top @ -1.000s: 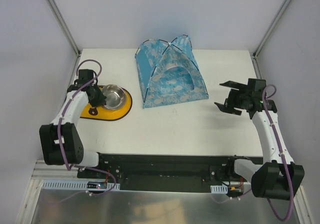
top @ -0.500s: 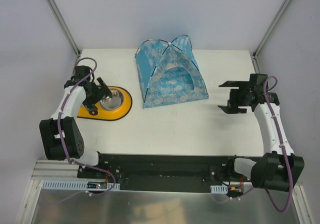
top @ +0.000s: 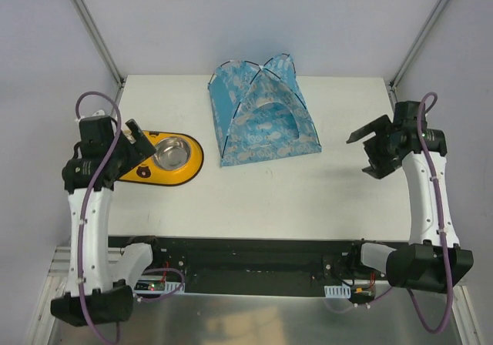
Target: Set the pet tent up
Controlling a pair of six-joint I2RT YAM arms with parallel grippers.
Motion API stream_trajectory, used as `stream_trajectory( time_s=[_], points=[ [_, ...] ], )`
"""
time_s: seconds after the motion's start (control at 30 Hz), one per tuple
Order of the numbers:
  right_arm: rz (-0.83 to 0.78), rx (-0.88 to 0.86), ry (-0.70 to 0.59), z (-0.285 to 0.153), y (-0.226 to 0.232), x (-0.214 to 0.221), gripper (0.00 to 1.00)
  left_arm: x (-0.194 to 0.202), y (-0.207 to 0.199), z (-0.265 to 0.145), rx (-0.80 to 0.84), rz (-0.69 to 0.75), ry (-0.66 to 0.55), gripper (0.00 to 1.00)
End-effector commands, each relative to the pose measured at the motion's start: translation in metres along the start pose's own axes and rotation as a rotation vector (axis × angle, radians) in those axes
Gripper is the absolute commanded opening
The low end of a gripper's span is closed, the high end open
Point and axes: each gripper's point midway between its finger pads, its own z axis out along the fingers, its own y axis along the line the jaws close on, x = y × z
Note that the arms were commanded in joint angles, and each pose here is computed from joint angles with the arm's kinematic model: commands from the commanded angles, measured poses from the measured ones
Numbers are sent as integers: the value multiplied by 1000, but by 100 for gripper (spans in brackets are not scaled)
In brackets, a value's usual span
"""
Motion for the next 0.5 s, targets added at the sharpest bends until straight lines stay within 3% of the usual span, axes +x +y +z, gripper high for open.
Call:
stream_trajectory(
  time_s=[0.0, 0.13, 0.47],
  points=[
    [-128, 111, -85, -32, -29, -9, 99, 2, 14, -64, -31, 16, -88, 99],
    [-139, 88, -160, -62, -30, -15, 99, 13, 18, -103, 8, -34, -167, 99],
    [-164, 30, -256, -120, -57, 5, 99, 60, 60, -181, -88, -86, -193, 99]
  ],
)
